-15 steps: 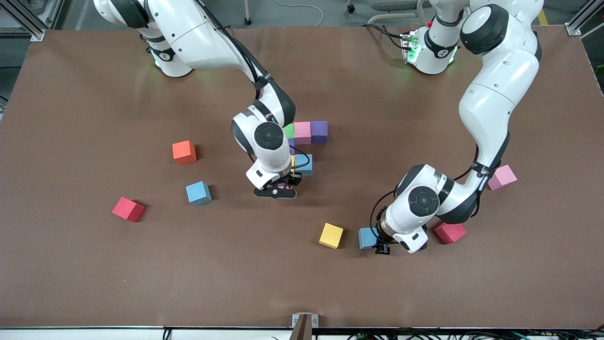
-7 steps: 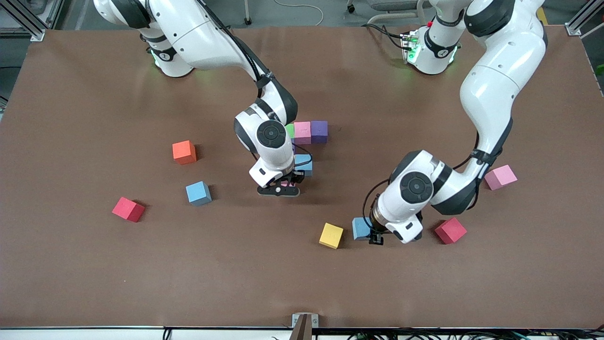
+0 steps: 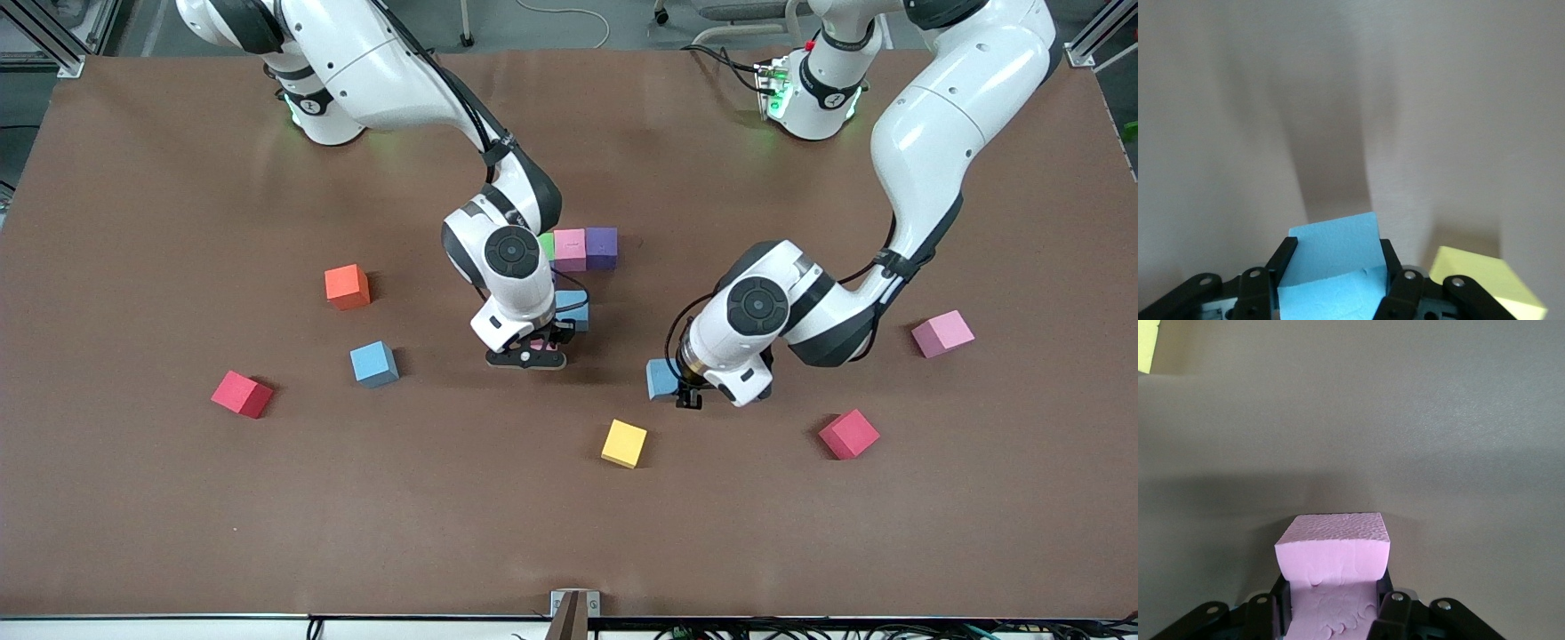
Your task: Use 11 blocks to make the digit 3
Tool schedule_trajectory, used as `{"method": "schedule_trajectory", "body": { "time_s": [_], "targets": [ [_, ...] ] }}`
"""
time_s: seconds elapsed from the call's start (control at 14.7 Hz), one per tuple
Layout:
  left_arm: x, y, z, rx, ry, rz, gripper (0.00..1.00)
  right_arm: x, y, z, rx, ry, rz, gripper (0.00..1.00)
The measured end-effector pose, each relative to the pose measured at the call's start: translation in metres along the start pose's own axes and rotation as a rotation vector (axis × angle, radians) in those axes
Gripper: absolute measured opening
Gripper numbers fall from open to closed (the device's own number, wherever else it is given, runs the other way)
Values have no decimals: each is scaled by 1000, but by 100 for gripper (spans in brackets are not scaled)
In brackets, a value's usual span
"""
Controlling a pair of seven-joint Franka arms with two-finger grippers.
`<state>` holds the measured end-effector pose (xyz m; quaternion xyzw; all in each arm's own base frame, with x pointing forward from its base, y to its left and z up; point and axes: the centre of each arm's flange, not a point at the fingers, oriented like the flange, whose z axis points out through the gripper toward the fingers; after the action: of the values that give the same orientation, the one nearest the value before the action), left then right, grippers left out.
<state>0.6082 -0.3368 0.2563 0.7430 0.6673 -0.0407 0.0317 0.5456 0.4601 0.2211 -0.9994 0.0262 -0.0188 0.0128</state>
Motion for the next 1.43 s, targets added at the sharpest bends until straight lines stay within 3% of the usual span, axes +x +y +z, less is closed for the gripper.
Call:
{"method": "schedule_trajectory", "body": {
  "time_s": [1.43],
  "targets": [
    [-77,-81,46,75,-6,-56,54,2,6,3,-11,-9,5,50]
  ]
}}
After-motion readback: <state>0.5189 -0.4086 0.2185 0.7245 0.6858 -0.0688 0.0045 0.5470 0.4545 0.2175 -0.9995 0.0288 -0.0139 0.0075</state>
